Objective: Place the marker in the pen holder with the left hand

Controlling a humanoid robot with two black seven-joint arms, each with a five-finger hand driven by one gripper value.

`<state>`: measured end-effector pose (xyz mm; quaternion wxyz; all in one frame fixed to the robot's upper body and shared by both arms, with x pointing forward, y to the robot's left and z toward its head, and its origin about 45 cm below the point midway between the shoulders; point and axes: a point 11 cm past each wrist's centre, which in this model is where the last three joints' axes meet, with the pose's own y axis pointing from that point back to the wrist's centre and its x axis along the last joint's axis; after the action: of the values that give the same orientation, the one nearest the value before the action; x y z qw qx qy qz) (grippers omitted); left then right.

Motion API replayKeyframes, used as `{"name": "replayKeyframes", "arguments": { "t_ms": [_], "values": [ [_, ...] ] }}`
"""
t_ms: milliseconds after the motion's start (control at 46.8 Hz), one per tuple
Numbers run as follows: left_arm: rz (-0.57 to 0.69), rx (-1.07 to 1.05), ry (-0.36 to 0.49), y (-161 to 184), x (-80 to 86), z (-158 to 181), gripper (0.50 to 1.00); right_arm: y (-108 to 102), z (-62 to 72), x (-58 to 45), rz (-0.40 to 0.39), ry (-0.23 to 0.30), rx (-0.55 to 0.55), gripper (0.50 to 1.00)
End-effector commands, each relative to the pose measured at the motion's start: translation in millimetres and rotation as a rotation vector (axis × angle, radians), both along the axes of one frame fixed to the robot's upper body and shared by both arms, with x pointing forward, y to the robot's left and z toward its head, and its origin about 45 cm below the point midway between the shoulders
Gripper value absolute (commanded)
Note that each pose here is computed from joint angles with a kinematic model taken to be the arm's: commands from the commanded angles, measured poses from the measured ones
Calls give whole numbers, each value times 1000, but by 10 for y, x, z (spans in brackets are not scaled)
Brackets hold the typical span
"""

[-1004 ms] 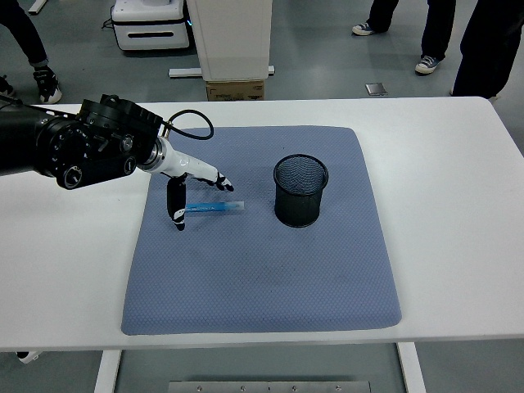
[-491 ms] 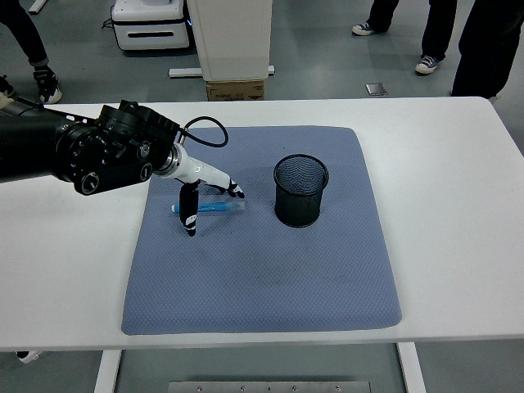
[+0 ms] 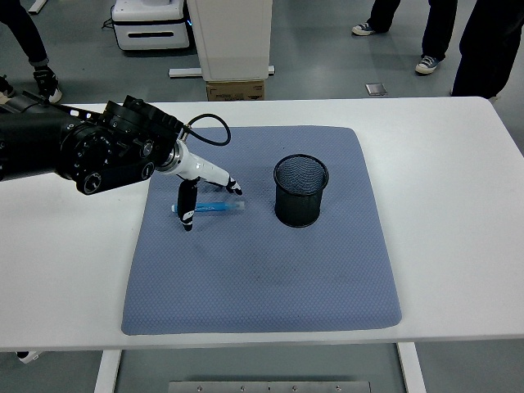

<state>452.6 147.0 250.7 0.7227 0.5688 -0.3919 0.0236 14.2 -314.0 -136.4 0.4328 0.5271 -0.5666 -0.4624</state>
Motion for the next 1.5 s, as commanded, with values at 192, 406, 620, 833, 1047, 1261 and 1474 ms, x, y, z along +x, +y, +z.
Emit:
{"name": "replayKeyframes", "arguments": {
  "t_ms": [192, 406, 620, 833, 1047, 1261, 1474],
  "values": [
    [-11, 3, 4, -42, -17, -21, 1000, 0, 0, 0, 0, 0, 0, 1000],
    [-13, 17, 6, -23, -24, -43, 1000, 0, 0, 0, 0, 0, 0, 1000],
    [-18, 20, 7, -30, -30, -49, 895, 0, 0, 0, 0, 0, 0, 1000],
    [-25, 21, 4, -63, -30, -36, 786, 0, 0, 0, 0, 0, 0, 1000],
    [-28, 20, 5, -75, -36, -46, 725, 0, 0, 0, 0, 0, 0, 1000],
    [-41, 24, 0, -115, -40, -46, 681, 0, 0, 0, 0, 0, 0, 1000],
    [-51, 31, -15, -117, -27, -24, 681, 1, 0, 0, 0, 0, 1, 1000]
  ]
}}
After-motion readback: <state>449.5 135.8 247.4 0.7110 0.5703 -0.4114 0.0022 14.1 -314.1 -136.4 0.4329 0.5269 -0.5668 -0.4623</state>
